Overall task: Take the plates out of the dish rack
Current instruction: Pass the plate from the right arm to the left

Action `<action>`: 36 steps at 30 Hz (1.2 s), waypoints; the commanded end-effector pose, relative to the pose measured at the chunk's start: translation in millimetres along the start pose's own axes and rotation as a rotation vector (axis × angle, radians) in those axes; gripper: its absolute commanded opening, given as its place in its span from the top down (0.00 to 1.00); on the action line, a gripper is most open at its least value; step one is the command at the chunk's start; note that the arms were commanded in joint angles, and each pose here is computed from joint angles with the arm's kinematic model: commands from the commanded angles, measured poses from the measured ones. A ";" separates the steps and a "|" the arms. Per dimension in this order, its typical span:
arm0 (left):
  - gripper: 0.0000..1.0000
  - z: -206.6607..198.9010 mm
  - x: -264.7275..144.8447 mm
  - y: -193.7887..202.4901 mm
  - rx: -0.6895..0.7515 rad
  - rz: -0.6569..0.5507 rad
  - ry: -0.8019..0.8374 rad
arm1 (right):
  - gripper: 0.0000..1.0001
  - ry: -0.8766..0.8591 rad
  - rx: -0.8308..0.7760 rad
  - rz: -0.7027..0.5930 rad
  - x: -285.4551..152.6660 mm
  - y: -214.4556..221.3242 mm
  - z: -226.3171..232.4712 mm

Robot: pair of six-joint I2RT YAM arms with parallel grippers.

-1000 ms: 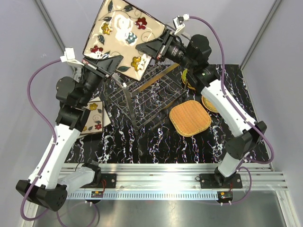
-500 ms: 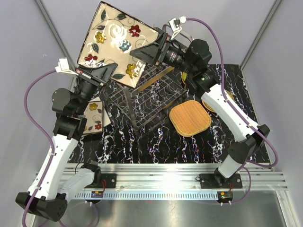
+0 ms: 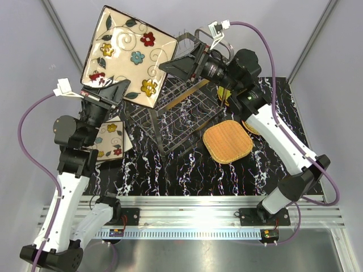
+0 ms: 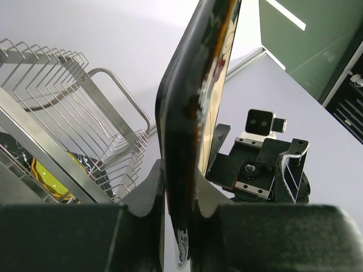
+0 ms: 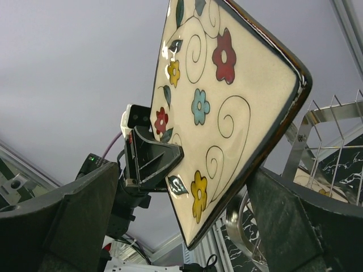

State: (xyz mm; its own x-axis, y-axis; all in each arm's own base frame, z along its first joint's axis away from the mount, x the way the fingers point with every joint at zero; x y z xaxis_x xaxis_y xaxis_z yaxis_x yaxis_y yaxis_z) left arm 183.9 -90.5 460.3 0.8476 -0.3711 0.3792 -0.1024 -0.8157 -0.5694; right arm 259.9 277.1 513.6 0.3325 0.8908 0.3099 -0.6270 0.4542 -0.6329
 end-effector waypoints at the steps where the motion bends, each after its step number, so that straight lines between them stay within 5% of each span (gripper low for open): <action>1: 1.00 -53.1 -14.8 -47.1 0.100 -0.295 0.201 | 0.00 -0.089 -0.127 -0.060 -16.4 -11.8 37.7; 16: 1.00 -58.7 -38.5 -65.9 0.230 -0.447 0.081 | 0.00 -0.129 -0.413 -0.021 -34.6 -10.8 47.0; 36: 1.00 -65.0 -64.8 -93.4 0.332 -0.669 -0.119 | 0.00 -0.026 -0.476 -0.045 -51.1 -21.8 27.9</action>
State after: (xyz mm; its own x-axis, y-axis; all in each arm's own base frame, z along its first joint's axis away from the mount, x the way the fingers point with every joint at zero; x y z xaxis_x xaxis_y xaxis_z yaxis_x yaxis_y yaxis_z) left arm 165.4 -36.7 449.3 0.9565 0.0949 0.2758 0.2684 -0.6565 -0.7050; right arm 246.1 236.6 518.7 0.3247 0.8892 0.3224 -0.2842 0.4168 -0.8634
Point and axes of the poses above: each gripper's point midway between its finger pads, its own x axis out along the fingers, its own z axis along the line the jaws close on, y = z × x, the point moved 10 cm from there along -x, back along the fingers, and after that the axes turned 9 degrees about x, right-handed, at the moved point
